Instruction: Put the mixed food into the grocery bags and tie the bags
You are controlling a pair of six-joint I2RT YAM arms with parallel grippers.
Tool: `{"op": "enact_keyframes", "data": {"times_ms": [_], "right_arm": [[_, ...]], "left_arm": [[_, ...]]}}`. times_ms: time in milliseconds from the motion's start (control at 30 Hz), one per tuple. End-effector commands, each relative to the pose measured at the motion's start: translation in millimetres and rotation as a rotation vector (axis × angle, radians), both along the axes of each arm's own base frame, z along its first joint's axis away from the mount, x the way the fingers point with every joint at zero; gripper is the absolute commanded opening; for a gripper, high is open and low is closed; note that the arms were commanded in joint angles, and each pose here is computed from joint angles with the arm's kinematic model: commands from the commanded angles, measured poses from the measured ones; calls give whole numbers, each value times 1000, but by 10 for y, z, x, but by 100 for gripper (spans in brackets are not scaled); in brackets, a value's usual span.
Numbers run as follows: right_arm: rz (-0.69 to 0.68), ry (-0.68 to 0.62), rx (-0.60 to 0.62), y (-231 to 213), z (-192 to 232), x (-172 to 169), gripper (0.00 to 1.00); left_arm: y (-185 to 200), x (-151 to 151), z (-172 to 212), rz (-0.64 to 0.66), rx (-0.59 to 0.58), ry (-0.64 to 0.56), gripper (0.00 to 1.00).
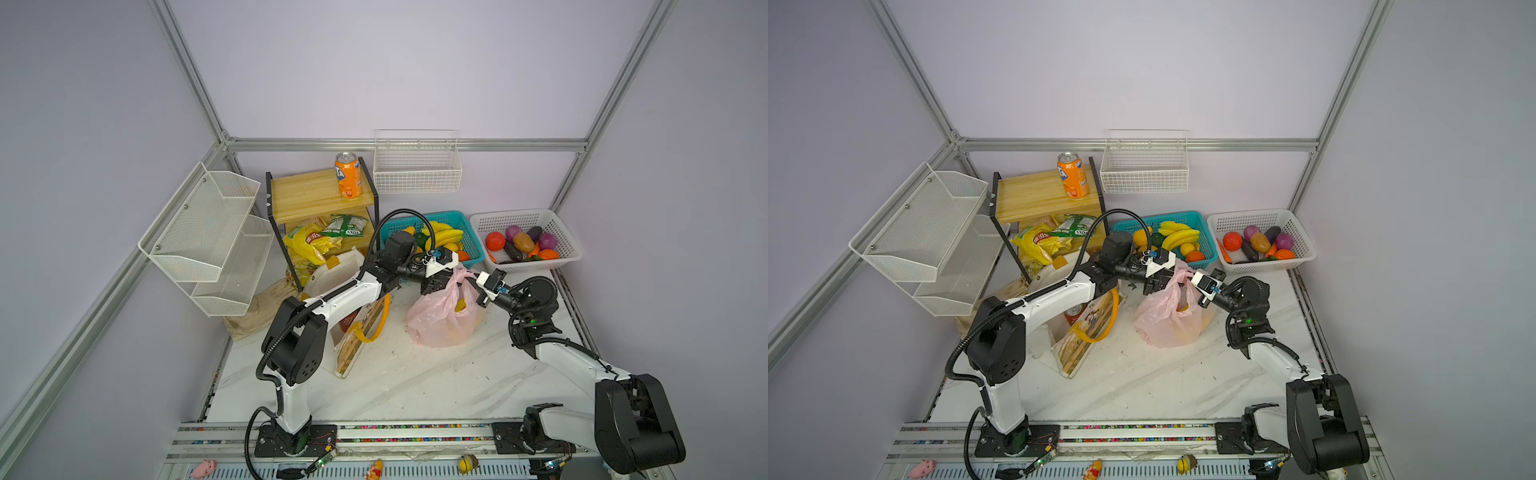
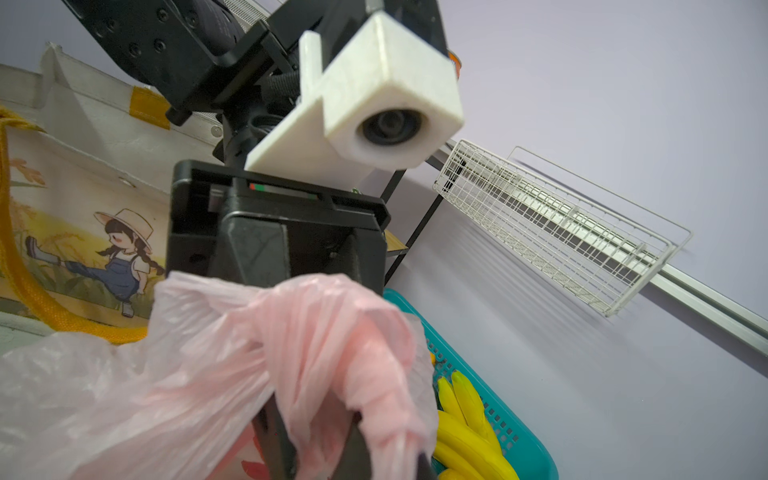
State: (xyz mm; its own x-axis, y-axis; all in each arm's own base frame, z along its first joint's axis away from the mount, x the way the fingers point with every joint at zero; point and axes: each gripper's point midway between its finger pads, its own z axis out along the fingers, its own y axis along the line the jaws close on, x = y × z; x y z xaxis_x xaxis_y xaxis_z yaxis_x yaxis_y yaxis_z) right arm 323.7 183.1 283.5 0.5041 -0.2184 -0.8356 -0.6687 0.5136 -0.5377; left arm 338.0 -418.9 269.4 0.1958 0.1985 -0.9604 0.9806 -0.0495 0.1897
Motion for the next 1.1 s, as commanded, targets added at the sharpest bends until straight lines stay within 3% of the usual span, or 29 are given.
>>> {"op": "enact_keyframes", "data": {"times_ms": [0, 467, 1067], "right_arm": [[-2, -55, -2, -9, 157, 0, 0], [-14, -56, -4, -21, 158, 13, 0], [-46, 2, -5, -37, 58, 123, 0]], "left_arm": [[59, -28, 84, 14, -9, -21, 27], [166, 73, -12, 81, 42, -64, 3], [382, 182, 140, 217, 92, -229, 0]]}}
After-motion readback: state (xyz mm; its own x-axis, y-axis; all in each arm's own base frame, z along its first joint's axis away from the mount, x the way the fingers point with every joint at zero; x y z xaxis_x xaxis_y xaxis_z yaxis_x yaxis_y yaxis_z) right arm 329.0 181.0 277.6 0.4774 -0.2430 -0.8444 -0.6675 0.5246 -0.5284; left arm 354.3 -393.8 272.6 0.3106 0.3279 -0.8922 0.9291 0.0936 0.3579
